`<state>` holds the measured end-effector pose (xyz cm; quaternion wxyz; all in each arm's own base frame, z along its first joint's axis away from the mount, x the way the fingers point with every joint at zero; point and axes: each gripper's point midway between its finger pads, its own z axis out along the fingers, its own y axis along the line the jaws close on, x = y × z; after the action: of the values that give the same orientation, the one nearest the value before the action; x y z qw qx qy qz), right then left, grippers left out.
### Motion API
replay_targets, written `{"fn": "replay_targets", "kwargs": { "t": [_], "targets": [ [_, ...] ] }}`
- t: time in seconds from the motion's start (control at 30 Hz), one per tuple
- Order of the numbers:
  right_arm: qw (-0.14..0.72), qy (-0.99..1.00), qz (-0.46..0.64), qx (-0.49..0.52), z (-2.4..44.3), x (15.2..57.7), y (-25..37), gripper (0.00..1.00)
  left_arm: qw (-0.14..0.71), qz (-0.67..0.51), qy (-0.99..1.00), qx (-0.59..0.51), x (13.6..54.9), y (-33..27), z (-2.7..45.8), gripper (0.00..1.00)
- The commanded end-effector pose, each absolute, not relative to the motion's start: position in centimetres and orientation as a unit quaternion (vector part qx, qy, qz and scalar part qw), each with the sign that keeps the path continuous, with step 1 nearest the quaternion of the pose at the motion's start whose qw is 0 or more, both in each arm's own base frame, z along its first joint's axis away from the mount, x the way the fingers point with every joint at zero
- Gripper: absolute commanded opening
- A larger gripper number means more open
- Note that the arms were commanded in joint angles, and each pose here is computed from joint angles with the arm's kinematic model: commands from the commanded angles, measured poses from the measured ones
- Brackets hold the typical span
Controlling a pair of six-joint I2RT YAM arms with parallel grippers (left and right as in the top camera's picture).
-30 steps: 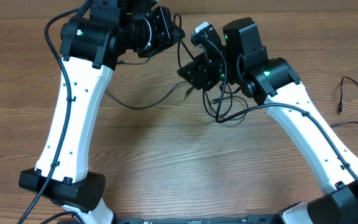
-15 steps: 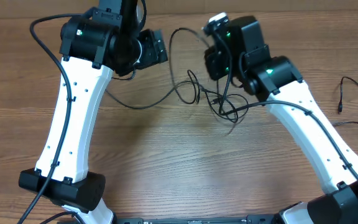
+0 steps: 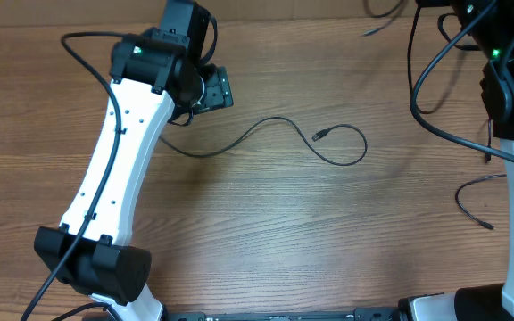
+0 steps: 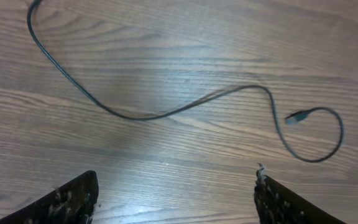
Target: Untangle cables
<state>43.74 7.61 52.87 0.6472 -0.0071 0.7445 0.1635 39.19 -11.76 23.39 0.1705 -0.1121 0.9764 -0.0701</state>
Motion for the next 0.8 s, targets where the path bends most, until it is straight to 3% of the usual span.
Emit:
{"fn": "replay_targets", "kwargs": {
  "t": [0.0,0.27,0.53,0.7,0.73,0.77],
  "targets": [
    [0.663,0.743,0.076,0.05,52.9,44.4,4.0,0.04,0.149,-0.05,0.982,-0.107,38.3,-11.2,21.4,0.8],
    [0.626,0.754,-0.093,0.175,50.0,44.6,-7.5,0.04,0.121,-0.031,0.986,-0.107,37.4,-10.7,19.1,0.8],
    [0.568,0.749,-0.163,0.299,46.0,42.8,-20.1,0.04,0.115,-0.031,0.987,-0.107,37.1,-10.7,18.9,0.8],
    [0.525,0.758,-0.188,0.337,43.2,41.5,-24.4,0.04,0.116,-0.031,0.987,-0.107,37.1,-10.7,18.9,0.8],
    [0.507,0.766,-0.191,0.346,41.8,41.4,-25.2,0.04,0.115,-0.031,0.987,-0.107,37.1,-10.7,18.9,0.8],
    [0.5,0.768,-0.189,0.353,41.1,41.5,-25.5,0.17,0.115,-0.031,0.987,-0.107,37.1,-10.7,18.9,0.8]
  ]
}}
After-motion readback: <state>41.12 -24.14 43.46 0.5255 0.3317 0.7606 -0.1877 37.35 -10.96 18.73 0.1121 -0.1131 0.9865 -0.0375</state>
